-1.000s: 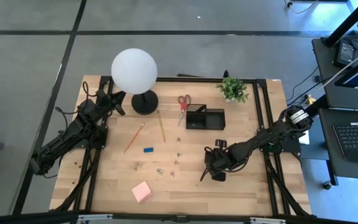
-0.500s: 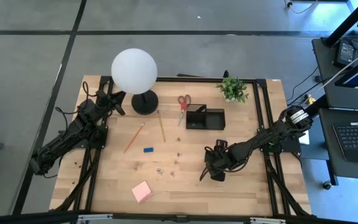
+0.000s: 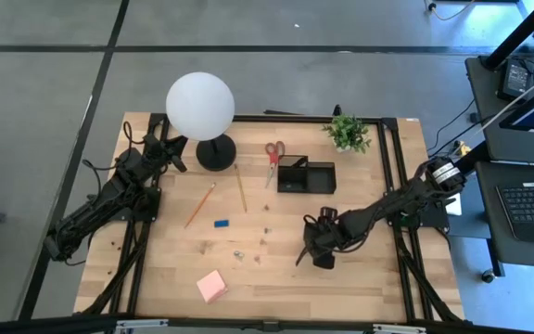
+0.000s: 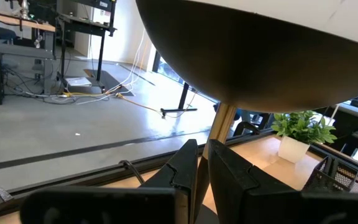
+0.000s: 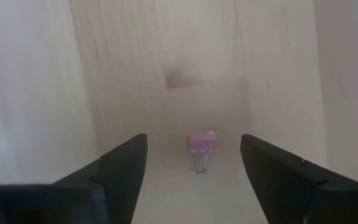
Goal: Pick and place office supplies into organizer
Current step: Put the pink clip binder into the black desk organizer
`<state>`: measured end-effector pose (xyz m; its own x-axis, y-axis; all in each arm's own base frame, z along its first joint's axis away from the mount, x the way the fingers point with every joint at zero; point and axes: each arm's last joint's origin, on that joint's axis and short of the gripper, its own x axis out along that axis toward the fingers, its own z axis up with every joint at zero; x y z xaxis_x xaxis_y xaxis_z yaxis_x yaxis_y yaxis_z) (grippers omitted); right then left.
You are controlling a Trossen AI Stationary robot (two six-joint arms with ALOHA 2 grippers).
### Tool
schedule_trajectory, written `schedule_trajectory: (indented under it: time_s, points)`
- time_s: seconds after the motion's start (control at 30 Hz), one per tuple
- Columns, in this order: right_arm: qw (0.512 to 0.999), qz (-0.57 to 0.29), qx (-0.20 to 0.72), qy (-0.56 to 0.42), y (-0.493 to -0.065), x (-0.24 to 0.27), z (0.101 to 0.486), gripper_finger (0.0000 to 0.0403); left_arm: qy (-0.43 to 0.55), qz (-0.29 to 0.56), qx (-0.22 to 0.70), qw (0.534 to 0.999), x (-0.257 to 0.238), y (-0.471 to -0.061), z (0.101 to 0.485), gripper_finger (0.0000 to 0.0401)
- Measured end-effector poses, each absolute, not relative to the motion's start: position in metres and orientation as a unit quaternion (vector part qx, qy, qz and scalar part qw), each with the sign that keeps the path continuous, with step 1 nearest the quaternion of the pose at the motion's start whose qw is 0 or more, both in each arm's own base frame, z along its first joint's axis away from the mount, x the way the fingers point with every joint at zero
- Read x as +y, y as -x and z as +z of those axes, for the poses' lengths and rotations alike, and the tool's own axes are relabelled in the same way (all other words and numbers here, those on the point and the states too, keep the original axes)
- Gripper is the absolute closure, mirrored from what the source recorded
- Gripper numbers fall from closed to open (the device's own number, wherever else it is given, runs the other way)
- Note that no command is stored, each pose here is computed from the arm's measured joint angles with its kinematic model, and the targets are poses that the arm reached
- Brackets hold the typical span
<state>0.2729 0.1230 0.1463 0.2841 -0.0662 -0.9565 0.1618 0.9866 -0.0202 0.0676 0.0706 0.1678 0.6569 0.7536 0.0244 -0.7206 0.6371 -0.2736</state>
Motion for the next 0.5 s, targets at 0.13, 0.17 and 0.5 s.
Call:
schedule_trajectory:
  time_s: [0.13,0.17,0.5]
  points:
    - [0.794,-0.071,0.602,-0.049,-0.2722,0.116,0.1421,0.0154,0.121,0.408,-0.068,0.902,0.0706,-0.0676,0.1678,0.0368]
    - [0.792,-0.066,0.605,-0.056,-0.2722,0.1149,0.1407,0.0158,0.121,0.408,-0.068,0.902,0.0706,-0.0676,0.1679,0.0368]
    - [0.795,-0.045,0.602,-0.058,-0.2721,0.1143,0.1369,0.0191,0.121,0.409,-0.068,0.902,0.0706,-0.0677,0.1678,0.0368]
